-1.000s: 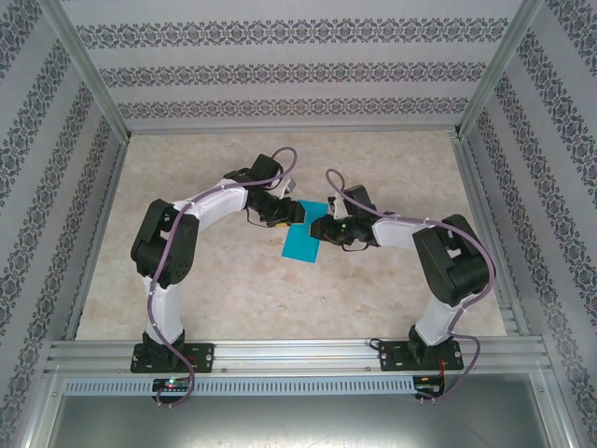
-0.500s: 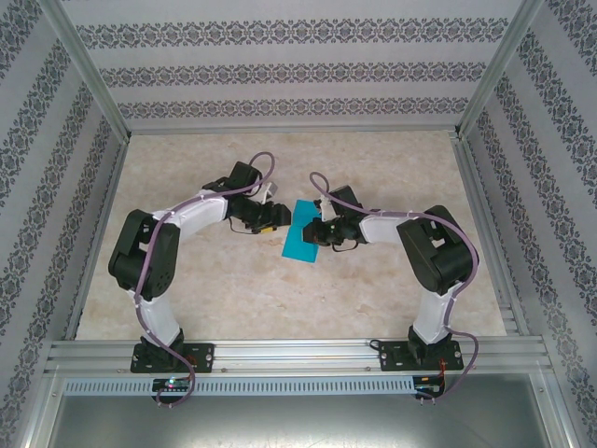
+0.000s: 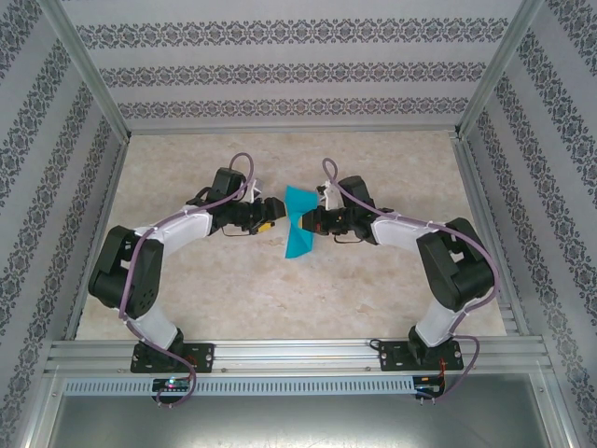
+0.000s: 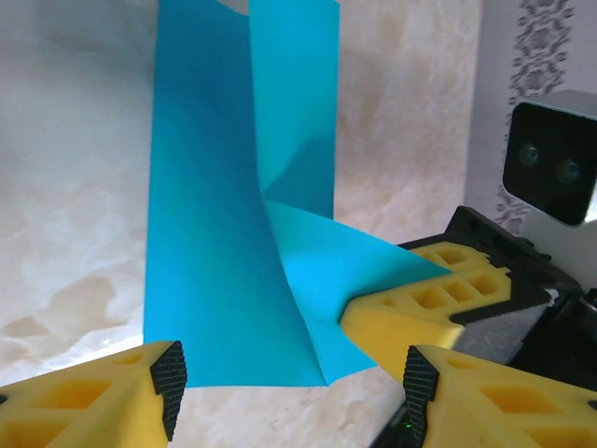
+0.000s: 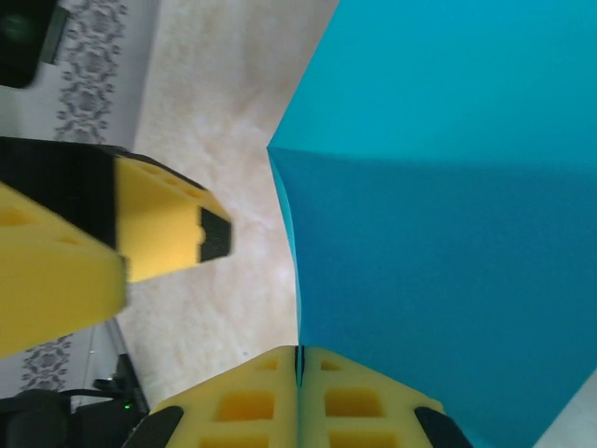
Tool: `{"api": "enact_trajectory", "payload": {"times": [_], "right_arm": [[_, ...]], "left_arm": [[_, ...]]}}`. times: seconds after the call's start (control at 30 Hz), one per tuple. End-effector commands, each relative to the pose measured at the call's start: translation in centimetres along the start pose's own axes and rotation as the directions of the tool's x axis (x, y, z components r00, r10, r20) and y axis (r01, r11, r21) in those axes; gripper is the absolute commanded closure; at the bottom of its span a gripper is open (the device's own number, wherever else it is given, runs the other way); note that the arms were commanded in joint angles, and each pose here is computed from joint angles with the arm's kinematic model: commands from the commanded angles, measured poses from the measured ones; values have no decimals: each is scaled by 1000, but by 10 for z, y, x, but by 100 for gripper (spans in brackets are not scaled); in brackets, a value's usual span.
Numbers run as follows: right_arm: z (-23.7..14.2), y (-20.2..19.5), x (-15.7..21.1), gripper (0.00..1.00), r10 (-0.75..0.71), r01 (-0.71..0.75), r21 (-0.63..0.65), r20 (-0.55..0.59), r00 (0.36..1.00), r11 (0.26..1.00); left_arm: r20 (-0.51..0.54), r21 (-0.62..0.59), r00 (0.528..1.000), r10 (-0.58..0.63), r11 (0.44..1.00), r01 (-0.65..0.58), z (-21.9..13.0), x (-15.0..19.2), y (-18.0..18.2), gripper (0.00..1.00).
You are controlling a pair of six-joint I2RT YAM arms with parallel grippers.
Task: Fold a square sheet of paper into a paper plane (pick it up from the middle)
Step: Turn over the paper at the center of the table.
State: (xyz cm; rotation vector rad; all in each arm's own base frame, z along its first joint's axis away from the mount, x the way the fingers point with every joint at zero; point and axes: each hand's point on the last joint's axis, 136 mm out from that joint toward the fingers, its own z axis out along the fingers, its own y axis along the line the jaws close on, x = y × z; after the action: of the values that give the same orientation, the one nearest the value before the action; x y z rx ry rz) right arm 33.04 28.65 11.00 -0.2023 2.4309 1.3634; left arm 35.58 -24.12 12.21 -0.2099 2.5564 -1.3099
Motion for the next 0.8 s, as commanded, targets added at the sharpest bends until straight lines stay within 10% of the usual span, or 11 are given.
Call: {"api": "enact_trajectory", "payload": {"times": [0.0, 0.77], "right_arm": [[-11, 26, -6, 100, -8, 11, -118, 21, 1000, 993], [-21, 49, -18, 100, 40, -23, -268, 58, 997, 963]], "left_arm": [[58, 126, 998, -26, 992, 18, -8, -13, -28, 34], [34, 229, 999, 34, 973, -41, -11, -18, -67, 48]]}}
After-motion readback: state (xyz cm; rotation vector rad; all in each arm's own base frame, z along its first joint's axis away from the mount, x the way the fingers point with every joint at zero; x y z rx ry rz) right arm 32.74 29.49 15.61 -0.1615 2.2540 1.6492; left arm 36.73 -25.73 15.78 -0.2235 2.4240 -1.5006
